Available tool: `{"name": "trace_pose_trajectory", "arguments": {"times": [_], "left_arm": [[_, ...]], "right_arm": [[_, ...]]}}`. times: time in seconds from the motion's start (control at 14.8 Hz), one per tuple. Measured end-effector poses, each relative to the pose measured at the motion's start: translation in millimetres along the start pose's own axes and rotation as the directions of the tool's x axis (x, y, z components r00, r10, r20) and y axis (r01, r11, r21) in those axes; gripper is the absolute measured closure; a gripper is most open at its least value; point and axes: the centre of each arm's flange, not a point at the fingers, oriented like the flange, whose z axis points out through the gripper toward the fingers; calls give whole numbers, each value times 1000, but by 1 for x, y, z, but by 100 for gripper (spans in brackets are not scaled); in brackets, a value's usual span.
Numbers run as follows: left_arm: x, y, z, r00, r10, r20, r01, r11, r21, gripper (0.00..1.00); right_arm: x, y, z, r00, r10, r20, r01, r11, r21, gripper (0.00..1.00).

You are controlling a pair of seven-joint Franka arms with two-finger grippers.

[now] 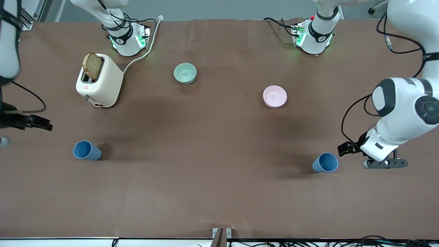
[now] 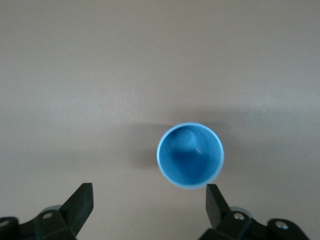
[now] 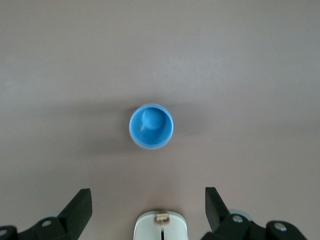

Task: Stack blue cups with both arms
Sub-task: 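Lower the left gripper and the right gripper onto the two blue cups, then close the left gripper and the right gripper around the blue cups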

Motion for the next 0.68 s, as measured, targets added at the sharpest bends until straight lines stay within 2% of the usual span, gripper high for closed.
{"name": "trace_pose_trajectory", "arguments": {"times": [0.14,0.2,0.34,0.41,0.47,0.61,0.68], "left_arm": [[-1,0,27,1000,-1,19,1,1000,-1,10],[-2,0,38,999,-1,33,1,1000,-1,10],[-4,-1,52,999,-1,53,1,1000,-1,21],[-4,0,57,998,-1,60,1,1000,-1,21],[-5,0,61,998,-1,65,1,1000,-1,27],[-5,0,64,998,-1,69,1,1000,-1,46],[-5,0,65,998,-1,70,1,1000,-1,46]], "right_arm": [[6,2,53,999,-23,-22,23,1000,-9,0],[6,3,77,999,-31,-33,30,999,-14,0],[3,6,117,998,-36,-58,35,999,-22,0],[1,7,131,997,-37,-70,36,999,-26,0],[-1,8,143,996,-41,-76,38,999,-29,0],[-1,8,161,995,-52,-85,49,998,-35,0],[-1,8,170,994,-57,-95,54,998,-39,0]]}}
